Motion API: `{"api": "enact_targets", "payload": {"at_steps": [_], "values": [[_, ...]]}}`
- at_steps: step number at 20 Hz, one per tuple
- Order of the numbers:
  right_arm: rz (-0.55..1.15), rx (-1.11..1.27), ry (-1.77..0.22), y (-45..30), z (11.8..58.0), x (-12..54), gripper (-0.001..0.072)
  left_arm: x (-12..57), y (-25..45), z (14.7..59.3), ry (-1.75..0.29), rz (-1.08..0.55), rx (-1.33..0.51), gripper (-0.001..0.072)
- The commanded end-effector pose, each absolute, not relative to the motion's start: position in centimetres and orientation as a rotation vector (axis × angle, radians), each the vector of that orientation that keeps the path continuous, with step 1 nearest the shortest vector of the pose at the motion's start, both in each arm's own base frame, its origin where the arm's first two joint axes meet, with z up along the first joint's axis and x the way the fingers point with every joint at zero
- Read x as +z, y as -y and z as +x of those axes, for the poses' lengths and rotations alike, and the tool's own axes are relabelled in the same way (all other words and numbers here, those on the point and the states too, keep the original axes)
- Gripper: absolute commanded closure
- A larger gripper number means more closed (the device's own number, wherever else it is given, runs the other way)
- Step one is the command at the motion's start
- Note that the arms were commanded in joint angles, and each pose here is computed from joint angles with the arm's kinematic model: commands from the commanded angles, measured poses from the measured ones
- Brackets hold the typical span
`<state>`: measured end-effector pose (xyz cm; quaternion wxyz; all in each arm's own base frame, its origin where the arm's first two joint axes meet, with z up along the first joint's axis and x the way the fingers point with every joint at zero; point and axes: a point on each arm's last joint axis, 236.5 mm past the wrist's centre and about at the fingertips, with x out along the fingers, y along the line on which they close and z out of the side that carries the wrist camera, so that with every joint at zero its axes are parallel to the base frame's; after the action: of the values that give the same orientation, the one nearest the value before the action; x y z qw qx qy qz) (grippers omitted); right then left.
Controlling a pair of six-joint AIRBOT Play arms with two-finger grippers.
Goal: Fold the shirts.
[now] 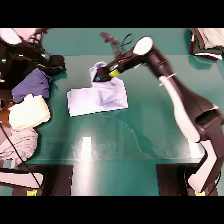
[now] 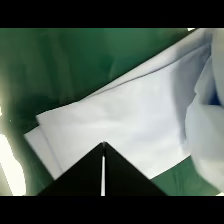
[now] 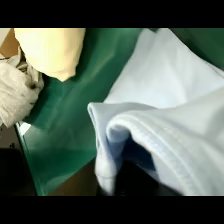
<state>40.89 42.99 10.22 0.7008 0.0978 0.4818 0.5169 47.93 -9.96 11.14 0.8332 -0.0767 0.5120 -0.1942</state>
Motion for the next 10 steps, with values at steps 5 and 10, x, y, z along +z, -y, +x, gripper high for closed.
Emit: {"api": "enact_targets", "payload": {"at_steps": [5,10], "values": [[0.229,1.351,-0.810,-53.8,37.7,9.8,0.0128,13.1,7.9,46.8,-1.074,-0.171,-0.392,0.0686],[0.050,1.130,-1.032,-40.6,40.5,6.1,0.0144,12.6,7.9,45.9,-1.113,-0.165,-0.401,0.0686]]}}
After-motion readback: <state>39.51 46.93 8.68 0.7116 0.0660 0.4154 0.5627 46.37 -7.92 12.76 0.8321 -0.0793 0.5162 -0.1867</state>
